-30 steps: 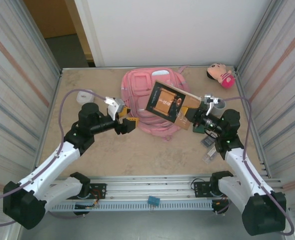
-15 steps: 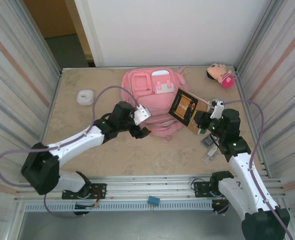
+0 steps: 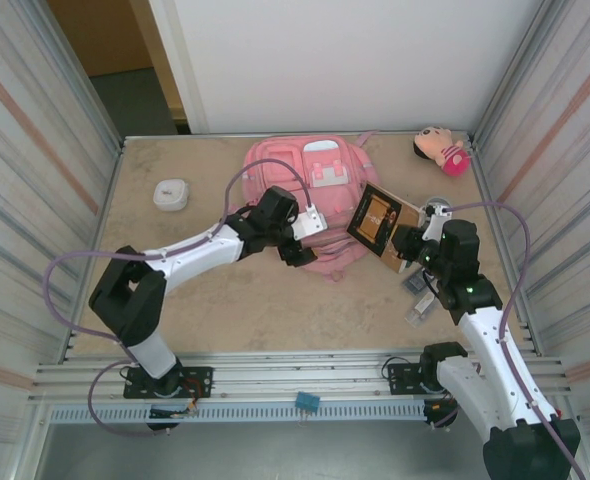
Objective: Pack the student bag
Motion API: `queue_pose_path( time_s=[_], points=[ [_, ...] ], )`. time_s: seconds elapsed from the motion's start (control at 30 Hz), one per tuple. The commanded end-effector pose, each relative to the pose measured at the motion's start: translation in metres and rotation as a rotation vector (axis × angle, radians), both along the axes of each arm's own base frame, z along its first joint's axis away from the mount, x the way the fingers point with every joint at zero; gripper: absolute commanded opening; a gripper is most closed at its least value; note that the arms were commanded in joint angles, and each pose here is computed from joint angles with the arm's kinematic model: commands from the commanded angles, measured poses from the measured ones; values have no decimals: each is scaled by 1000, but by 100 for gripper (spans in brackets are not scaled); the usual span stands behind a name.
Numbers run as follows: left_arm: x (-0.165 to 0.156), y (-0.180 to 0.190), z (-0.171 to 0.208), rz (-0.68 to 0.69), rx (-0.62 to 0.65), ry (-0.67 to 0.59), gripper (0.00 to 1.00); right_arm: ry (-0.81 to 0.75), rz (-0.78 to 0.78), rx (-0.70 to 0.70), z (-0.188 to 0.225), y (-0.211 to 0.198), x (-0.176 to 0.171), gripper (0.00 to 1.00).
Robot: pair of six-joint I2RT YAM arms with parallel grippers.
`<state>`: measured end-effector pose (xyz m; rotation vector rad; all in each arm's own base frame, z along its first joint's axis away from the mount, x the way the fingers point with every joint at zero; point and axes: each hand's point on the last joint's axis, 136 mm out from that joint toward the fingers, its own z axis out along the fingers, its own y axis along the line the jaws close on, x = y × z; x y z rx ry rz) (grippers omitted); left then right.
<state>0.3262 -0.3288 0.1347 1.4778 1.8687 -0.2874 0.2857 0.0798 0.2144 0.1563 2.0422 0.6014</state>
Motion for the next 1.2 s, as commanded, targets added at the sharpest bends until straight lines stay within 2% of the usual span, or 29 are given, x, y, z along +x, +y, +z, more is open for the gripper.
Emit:
queue_pose_path(
  time_s=[0.0, 0.27, 0.53, 0.7, 0.97, 1.0, 1.03, 1.17],
  points=[
    [4, -4, 2, -56, -15, 51, 88, -132, -13, -8, 40, -3, 4, 0],
    [28, -12, -15, -47, 43, 46, 89, -113, -10, -25, 38, -4, 3, 0],
    [66, -18, -17, 32, 0, -16, 89, -138, -14, -12, 46, -6, -6, 0],
    [79, -21, -21, 34, -22, -21, 89, -139, 0, 7, 49, -3, -9, 0],
    [91, -14, -63, 8, 103, -12, 89, -132, 17, 25, 50, 1, -9, 0],
    [97, -11, -68, 32, 115, -16, 85, -133, 23, 27, 50, 2, -9, 0],
    [102, -8, -66, 58, 118, -21, 78, -132, 28, 27, 51, 3, -10, 0],
    [94, -4, -64, 75, 105, 0, 30, -137, 33, 21, 53, 3, -11, 0]
  ],
)
